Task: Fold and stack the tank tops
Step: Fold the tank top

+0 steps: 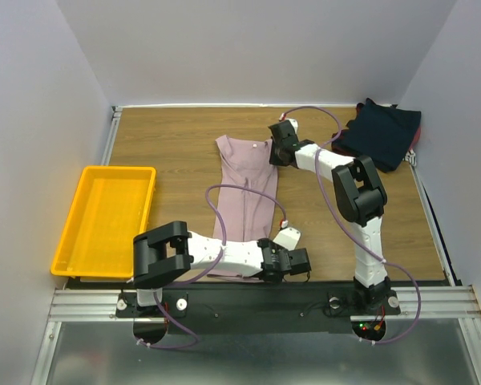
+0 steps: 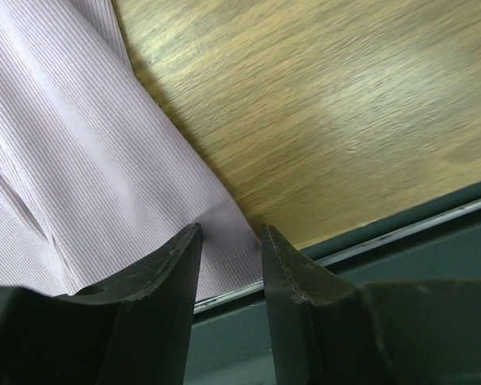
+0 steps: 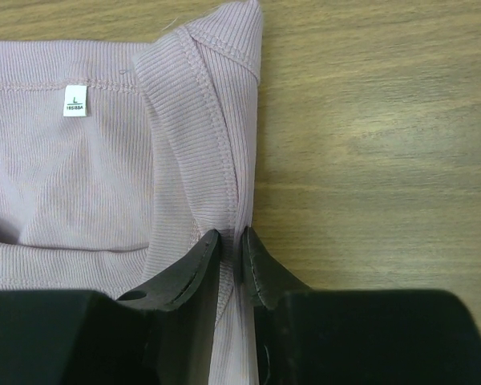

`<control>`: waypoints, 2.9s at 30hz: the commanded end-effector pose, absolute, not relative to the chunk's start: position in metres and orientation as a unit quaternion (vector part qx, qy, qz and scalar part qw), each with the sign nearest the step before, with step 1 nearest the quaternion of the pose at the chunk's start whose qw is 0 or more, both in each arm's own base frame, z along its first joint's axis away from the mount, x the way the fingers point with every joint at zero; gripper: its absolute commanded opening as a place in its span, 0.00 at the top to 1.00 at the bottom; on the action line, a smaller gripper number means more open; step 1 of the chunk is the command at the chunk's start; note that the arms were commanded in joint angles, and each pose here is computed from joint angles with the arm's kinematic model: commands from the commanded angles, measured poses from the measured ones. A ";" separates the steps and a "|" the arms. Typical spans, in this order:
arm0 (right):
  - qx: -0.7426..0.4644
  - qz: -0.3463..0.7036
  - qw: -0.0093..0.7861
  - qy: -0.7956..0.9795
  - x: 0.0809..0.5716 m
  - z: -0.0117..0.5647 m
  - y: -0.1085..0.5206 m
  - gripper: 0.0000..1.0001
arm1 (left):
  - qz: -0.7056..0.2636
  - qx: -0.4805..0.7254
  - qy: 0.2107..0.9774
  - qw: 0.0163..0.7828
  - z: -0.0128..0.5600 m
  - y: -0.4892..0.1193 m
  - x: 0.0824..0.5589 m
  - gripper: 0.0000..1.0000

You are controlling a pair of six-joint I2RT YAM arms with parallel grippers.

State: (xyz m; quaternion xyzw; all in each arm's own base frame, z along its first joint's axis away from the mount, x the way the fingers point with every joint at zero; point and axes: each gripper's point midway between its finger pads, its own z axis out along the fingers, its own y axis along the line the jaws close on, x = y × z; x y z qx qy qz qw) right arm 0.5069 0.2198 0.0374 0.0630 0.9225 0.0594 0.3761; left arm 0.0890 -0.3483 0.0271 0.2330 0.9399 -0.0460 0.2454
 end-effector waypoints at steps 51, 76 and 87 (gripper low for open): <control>0.015 0.047 0.470 0.881 0.543 0.130 0.210 0.13 | -0.252 0.092 0.905 0.330 0.158 -0.358 0.149 0.57; -0.033 0.158 0.461 0.872 0.504 0.164 0.296 0.31 | -0.223 -0.228 0.871 0.374 0.131 -0.157 0.567 0.65; -0.091 0.171 0.465 0.864 0.518 0.150 0.350 0.39 | -0.212 -0.251 0.877 0.351 0.081 -0.147 0.605 0.69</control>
